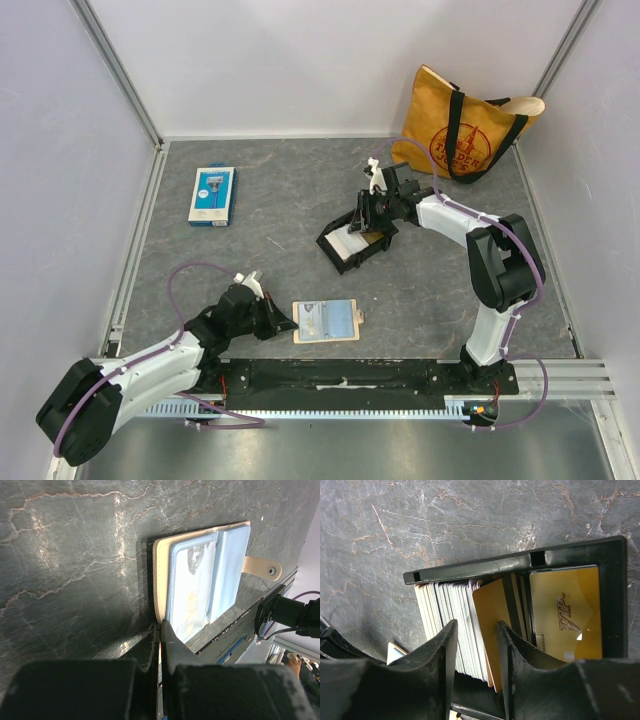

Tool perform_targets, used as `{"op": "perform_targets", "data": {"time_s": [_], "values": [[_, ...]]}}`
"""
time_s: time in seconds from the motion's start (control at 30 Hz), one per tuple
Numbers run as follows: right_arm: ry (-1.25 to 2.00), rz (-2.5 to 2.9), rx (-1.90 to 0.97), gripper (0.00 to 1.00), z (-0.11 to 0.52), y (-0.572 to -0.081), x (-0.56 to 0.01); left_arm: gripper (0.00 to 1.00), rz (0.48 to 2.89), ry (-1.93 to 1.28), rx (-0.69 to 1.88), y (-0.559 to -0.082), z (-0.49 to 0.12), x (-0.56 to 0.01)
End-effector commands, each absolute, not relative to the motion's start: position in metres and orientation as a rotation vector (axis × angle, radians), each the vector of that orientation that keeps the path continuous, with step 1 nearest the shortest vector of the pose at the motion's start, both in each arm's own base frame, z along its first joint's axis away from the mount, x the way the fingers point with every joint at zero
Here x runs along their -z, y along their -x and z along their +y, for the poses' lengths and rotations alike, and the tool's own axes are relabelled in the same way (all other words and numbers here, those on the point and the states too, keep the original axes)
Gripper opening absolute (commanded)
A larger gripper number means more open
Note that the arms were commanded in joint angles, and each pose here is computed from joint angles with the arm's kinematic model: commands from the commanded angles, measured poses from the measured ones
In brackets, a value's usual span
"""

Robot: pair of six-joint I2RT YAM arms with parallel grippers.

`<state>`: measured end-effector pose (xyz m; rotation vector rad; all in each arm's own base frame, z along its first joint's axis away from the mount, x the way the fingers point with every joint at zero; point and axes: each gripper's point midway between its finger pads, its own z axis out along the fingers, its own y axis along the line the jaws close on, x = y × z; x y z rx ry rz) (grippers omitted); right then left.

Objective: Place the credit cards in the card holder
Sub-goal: Pick up the credit card from the storage box.

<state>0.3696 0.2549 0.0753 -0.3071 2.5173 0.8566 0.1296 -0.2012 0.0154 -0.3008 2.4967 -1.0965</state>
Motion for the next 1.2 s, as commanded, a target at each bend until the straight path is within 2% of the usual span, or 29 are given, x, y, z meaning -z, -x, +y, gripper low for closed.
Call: {"op": "perform_targets", "data": {"time_s": [0.0,0.6,0.83,1.17], "values": [[0.303,2.464,-0.880,0.39,0.257,-0.375,-0.092,0.02,2.490,0.281,1.099,-0.131,-0.203,-0.017],[0.230,2.475,-0.786,0.10,0.236,-0.395,-0.081,0.02,2.498,0.275,1.100,-0.131,-0.204,-0.016],[0.237,2.512,-0.731,0.09,0.231,-0.394,-0.068,0.02,2.497,0.274,1.102,-0.131,-0.204,-0.016],[0.305,2.543,-0.638,0.19,0.230,-0.386,-0.062,0.02,2.502,0.268,1.104,-0.132,-0.205,-0.015]]}}
